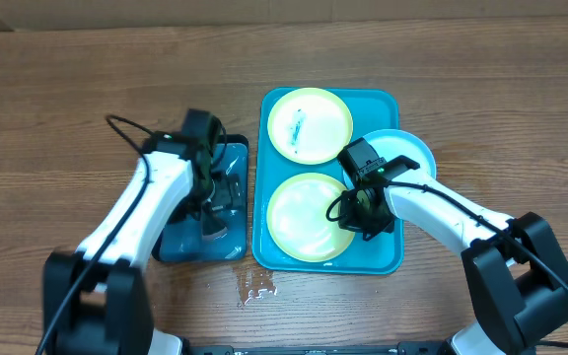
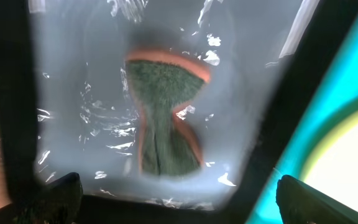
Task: Clean dirty plates on tray and stack at the side
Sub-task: 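Return the sponge to the basin with the left gripper, then lift the lower yellow plate with the right gripper and tilt over basin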
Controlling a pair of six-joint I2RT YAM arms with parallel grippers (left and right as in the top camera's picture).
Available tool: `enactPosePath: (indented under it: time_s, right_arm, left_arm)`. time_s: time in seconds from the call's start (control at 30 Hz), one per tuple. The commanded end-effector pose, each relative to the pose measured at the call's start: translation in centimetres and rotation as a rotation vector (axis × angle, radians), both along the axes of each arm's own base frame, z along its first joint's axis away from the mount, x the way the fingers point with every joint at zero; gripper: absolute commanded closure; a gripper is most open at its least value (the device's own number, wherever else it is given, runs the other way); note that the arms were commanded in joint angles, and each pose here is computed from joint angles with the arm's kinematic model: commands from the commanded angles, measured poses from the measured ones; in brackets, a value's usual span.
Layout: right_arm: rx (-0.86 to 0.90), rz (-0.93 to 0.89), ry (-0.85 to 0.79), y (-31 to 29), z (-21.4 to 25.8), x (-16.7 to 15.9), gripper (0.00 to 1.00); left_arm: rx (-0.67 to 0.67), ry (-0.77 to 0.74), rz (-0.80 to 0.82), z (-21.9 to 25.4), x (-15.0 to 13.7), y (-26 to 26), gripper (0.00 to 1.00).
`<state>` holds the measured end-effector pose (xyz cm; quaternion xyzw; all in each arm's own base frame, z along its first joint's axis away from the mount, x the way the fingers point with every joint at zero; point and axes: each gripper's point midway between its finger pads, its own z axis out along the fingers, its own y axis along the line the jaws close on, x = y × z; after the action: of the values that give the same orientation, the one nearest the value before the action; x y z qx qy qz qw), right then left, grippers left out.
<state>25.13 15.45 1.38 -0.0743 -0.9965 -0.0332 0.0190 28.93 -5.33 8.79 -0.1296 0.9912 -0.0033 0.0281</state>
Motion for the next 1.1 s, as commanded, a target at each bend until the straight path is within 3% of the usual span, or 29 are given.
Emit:
enactPosePath:
  time_s: [0.0, 0.13, 0.37, 0.6, 0.87, 1.07]
  right_arm:
    - [-0.102, 0.027, -0.166, -1.0, 4.1, 3.0, 0.96]
    - [-0.034, 0.176, -0.312, 2.5, 9.7, 5.2, 0.96]
    - [0.023, 0.320, -0.587, 10.0, 15.7, 7.1, 0.96]
    - [0.101, 0.426, -0.781, 17.3, 16.6, 7.8, 0.96]
    - [-0.126, 0.369, -0.969, 17.7, 16.8, 9.2, 0.96]
    - [-0.299, 0.386, -1.114, 17.9, 19.4, 7.5, 0.96]
  left_arm:
    - [-0.046, -0.235, 0.037, 8.4, 1.9, 1.0, 0.00]
    - [-0.055, -0.398, 0.122, 15.5, 0.9, 3.7, 0.00]
    - [-0.037, -0.590, 0.240, 22.3, -2.9, 7.2, 0.00]
    - [-0.040, -0.686, 0.242, 24.7, -5.6, 7.2, 0.00]
    - [-0.038, -0.687, 0.243, 24.7, -6.3, 7.2, 0.00]
    - [-0.037, -0.664, 0.244, 24.3, -6.2, 7.2, 0.00]
